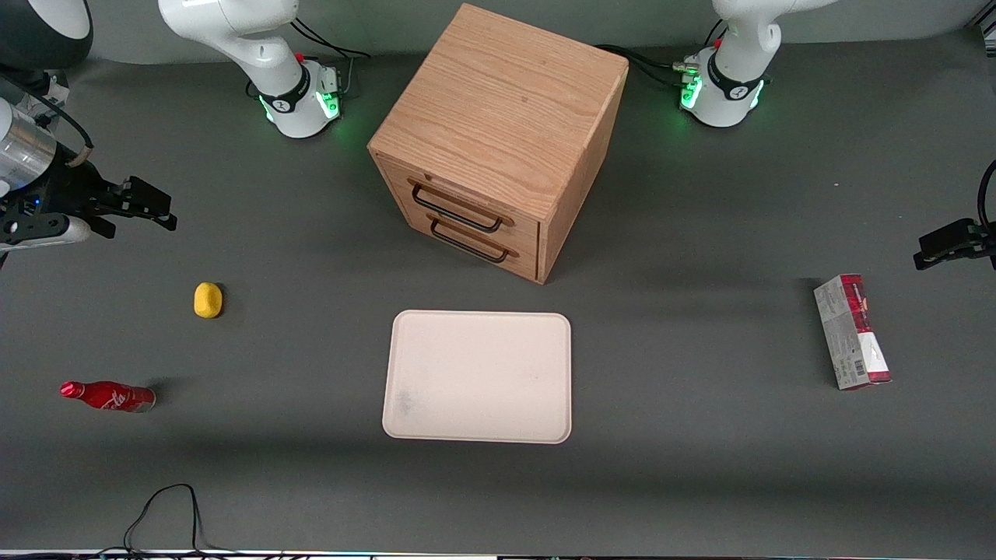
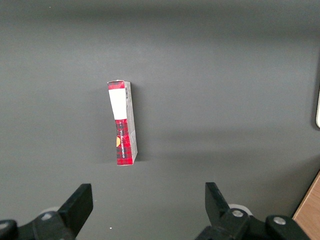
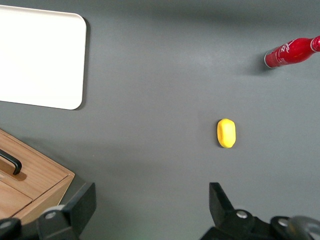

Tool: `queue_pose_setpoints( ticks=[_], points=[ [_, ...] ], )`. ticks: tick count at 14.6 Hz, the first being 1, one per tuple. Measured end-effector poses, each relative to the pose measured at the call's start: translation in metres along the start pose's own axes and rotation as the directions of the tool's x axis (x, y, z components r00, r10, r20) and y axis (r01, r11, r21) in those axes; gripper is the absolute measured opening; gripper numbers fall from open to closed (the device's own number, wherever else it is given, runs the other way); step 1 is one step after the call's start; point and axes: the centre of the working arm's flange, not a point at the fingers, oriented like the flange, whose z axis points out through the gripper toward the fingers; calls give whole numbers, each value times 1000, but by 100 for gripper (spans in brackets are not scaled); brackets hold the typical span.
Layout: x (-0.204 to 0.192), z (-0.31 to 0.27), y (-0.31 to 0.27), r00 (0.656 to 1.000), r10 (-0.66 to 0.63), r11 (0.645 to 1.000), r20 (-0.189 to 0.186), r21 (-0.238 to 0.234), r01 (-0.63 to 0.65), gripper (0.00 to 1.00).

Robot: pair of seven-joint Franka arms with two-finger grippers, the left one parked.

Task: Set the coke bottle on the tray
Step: 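Move the open right gripper down over the red Coca-Cola bottle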

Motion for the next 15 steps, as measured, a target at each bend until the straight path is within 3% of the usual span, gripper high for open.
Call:
queue_pose_setpoints(
  ticks=[5, 7, 11, 15],
  points=[
    [0, 2, 1, 1000, 18, 1000, 3, -4, -18, 100],
    [1, 6, 8, 998, 59, 997, 10, -44, -59, 100],
    [17, 14, 47, 993, 111, 991, -47, -75, -115, 100],
    [51, 33, 109, 995, 88, 990, -46, -104, -93, 100]
  ],
)
